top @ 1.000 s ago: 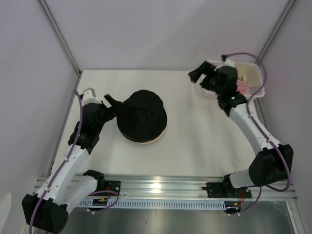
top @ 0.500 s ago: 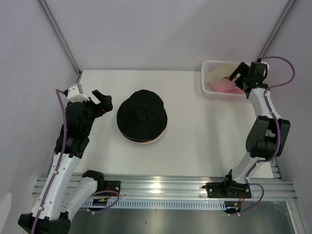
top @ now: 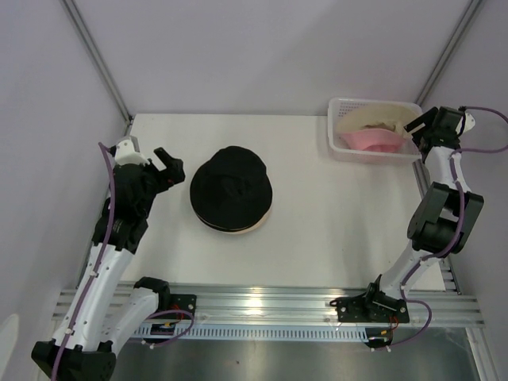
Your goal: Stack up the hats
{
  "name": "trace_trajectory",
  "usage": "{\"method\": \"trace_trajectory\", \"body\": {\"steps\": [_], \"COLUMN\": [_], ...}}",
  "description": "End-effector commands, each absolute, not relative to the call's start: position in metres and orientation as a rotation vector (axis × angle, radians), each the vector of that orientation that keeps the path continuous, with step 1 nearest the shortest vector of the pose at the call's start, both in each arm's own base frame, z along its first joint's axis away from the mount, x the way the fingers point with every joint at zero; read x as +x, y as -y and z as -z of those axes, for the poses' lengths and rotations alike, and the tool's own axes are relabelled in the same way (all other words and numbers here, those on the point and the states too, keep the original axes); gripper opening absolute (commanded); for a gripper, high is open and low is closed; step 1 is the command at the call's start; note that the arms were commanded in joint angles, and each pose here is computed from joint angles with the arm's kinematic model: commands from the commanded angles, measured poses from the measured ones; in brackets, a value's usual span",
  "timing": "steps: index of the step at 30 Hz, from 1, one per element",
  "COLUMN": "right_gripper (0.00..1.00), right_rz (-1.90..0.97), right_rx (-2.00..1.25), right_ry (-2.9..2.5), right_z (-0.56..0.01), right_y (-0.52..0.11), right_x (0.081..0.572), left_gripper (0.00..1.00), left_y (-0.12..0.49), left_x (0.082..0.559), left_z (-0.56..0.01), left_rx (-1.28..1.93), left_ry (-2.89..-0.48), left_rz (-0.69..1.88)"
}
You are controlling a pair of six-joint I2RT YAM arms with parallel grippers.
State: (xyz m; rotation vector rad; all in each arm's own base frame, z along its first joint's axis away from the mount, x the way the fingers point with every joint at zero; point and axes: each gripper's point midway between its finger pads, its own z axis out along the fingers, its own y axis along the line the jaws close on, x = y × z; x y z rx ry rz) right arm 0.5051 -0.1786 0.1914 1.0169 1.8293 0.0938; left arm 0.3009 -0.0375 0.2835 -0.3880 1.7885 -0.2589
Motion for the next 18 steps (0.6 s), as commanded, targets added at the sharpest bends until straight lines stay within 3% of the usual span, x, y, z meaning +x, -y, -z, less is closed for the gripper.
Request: {"method": "trace_trajectory", "body": {"steps": [1, 5, 9, 10, 11, 12, 13, 18], "right_gripper": [0.85, 0.80, 0.64, 0.46, 0.34, 0.13, 0.04, 0.00], "right_rz": [-0.112, -0.118, -0.146, -0.153, -0.156, -0.185, -0.186, -0.101], "right_rx": [1.038, 1.057, 1.048, 1.036, 1.019, 0.986, 0.959, 0.634], "right_ry": [-1.735, -1.758, -1.795, -1.785, -1.786, -1.787, -1.782, -1.769], "right_z": [-0.199, -0.174, -0.161, -0.163, -0.165, -0.171, -0.178, -0.242], "right_y": [0.201, 0.208, 0.208, 0.209, 0.208, 0.201, 0.197, 0.157], "right_x": [0.528, 0.548, 0.566, 0.570, 0.573, 0.577, 0.579, 0.588], "left_gripper": [0.99, 1.00, 0.99, 1.00, 0.99, 0.99, 1.00, 0.99], "left_y": [0.031, 0.025, 0.021, 0.020, 0.019, 0.019, 0.019, 0.028], "left_x": [0.304, 0.301, 0.300, 0.299, 0.299, 0.299, 0.298, 0.302], "left_z": [-0.285, -0.290, -0.298, -0.301, -0.303, -0.308, -0.307, -0.311], "left_rx": [-0.394, -0.405, -0.401, -0.398, -0.397, -0.396, -0.394, -0.355], "left_ry": [-1.775, -1.754, -1.734, -1.731, -1.730, -1.719, -1.723, -1.726], "left_rz": [0.224, 0.208, 0.190, 0.184, 0.181, 0.182, 0.179, 0.228]}}
